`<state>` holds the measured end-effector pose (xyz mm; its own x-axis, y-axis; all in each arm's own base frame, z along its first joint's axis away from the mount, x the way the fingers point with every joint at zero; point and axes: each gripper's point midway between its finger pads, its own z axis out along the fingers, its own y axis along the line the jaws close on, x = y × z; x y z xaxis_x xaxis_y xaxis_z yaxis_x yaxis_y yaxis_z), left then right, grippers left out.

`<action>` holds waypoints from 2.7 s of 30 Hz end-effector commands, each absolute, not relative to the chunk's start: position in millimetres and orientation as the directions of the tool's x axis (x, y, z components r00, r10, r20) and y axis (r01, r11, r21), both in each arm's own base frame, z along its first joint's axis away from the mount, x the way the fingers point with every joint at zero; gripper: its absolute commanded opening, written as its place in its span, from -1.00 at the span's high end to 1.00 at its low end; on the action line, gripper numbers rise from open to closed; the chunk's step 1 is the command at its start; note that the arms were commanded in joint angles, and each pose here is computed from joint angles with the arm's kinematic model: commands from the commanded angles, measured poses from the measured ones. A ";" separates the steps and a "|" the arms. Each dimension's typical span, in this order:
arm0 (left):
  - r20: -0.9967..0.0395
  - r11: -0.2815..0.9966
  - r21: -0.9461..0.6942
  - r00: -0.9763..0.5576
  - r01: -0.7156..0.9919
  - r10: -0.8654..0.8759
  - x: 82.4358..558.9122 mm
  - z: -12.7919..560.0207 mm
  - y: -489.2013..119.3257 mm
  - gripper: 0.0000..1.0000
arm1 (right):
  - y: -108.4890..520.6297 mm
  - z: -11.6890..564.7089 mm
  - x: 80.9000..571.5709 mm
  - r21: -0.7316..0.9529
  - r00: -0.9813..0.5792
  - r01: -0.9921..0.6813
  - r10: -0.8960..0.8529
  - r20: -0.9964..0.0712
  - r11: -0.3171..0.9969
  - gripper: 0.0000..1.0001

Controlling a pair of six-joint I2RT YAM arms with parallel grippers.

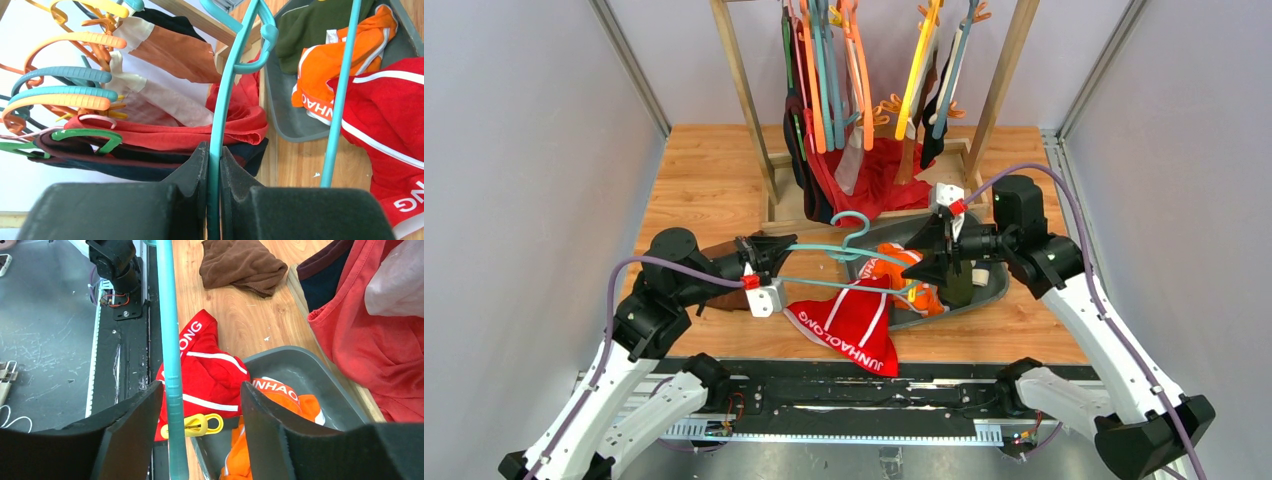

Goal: Remove the underwear clipped to the hanger
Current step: Place the hanger at the clothesline.

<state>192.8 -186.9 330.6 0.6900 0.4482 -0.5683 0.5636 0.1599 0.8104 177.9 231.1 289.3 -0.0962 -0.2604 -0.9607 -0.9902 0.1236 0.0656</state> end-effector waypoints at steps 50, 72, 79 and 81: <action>-0.672 0.399 0.741 0.605 0.540 0.428 206.7 366.7 -171.2 -0.74 | 168.0 276.6 172.0 -0.157 -0.004 -0.925 -0.421 -0.907 0.347 0.99; -0.734 0.556 0.675 0.514 0.485 0.443 229.5 386.6 -154.6 -0.94 | 29.3 285.5 163.5 -0.336 -0.306 -0.487 -0.518 -0.799 0.806 0.99; -0.722 0.546 0.688 0.524 0.478 0.451 227.9 384.5 -153.9 -0.96 | -0.5 291.8 174.0 -0.404 -0.388 -0.371 -0.535 -0.750 0.836 0.99; -0.722 0.544 0.688 0.524 0.480 0.452 228.0 383.2 -154.1 -0.97 | -4.2 302.0 180.6 -0.411 -0.380 -0.328 -0.517 -0.767 0.851 0.99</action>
